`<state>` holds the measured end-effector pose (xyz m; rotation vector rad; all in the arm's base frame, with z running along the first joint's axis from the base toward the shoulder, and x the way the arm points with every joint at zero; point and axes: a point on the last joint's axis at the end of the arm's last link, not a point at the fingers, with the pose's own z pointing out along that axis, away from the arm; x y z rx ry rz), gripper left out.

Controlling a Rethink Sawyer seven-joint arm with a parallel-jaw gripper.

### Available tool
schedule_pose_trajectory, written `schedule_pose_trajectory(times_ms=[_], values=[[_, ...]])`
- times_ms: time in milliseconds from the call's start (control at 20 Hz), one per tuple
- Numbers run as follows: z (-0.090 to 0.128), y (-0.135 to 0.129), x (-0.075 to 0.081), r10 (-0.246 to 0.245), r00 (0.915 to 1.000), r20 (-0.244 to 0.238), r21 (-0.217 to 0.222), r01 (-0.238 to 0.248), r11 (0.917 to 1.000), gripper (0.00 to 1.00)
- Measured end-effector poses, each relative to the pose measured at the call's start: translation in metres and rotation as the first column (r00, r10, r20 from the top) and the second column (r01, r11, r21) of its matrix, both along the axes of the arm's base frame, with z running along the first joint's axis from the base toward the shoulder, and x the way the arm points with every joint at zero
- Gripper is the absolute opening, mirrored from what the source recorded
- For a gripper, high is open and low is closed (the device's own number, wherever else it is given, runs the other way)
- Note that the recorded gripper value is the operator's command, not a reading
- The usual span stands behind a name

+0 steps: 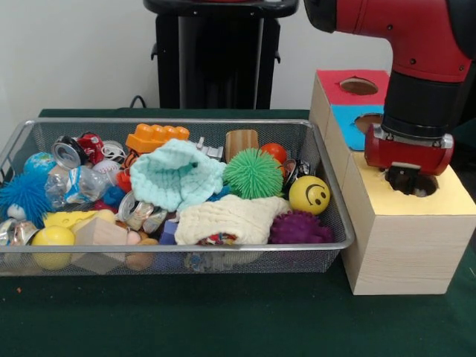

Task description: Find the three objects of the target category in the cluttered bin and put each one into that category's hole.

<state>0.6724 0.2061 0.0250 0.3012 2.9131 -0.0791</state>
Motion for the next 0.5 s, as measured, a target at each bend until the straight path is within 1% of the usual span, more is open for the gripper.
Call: schedule_pose_trajectory(times_ms=[300, 500], values=[[0.011, -0.001, -0.003, -0.004, 1.0000, 0.004, 0.003, 0.004, 1.0000, 0.00], [0.028, -0.003, -0.006, 0.005, 0.9999, 0.014, -0.001, -0.005, 1.0000, 0.00]])
